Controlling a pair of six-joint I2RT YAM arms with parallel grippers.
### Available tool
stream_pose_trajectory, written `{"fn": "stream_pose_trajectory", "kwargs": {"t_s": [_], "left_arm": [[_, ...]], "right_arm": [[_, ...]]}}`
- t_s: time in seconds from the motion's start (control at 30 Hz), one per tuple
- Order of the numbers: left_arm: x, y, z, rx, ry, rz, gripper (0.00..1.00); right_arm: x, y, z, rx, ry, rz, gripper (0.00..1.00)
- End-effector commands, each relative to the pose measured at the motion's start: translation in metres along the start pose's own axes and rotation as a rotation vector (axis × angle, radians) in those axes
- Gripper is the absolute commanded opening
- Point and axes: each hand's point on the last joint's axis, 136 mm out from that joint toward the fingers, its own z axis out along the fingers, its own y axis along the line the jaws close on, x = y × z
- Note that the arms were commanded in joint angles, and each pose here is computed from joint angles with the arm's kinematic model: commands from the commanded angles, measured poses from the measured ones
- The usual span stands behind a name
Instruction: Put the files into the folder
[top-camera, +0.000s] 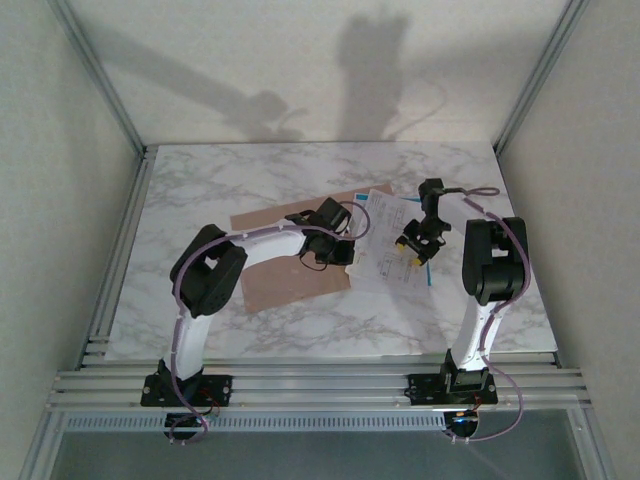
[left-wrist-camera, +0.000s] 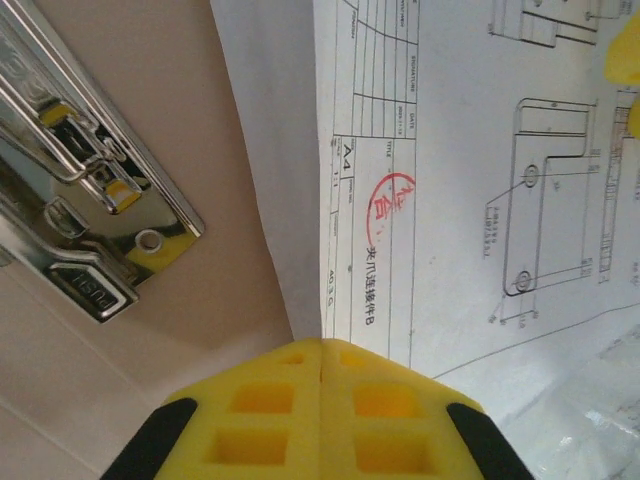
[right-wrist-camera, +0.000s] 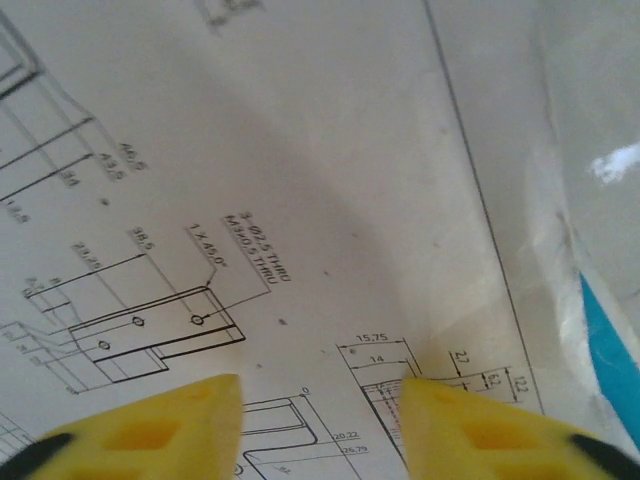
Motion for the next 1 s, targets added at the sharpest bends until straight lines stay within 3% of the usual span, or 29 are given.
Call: {"fn": "stream_pose_trajectory", "kwargs": {"t_s": [0.0, 0.17, 0.4, 0.63, 0.97], "left_arm": [[-0.015, -0.017, -0.029, 0.018, -0.063, -0.008, 0.0], [-0.021, -0.011, -0.044, 0.034, -0.098, -0.068, 0.0], [-0.016, 0.028, -0.065, 0.017, -0.13, -0.174, 0.0], [0.003, 0.076, -0.089, -0.08, -0.147, -0.244, 0.0], [0.032, 0.116, -0.111, -0.181, -0.151, -0.295, 0.0]], "right_arm": [[-0.008, 0.011, -0.025, -0.029, -0.07, -0.028, 0.55], [-0.014, 0.022, -0.052, -0.072, -0.145, -0.057, 0.63], [-0.012, 0.04, -0.062, -0.136, -0.154, -0.114, 0.63], [0.006, 0.086, -0.051, -0.247, -0.119, -0.241, 0.63], [0.033, 0.137, -0.013, -0.274, -0.045, -0.321, 0.63]]}}
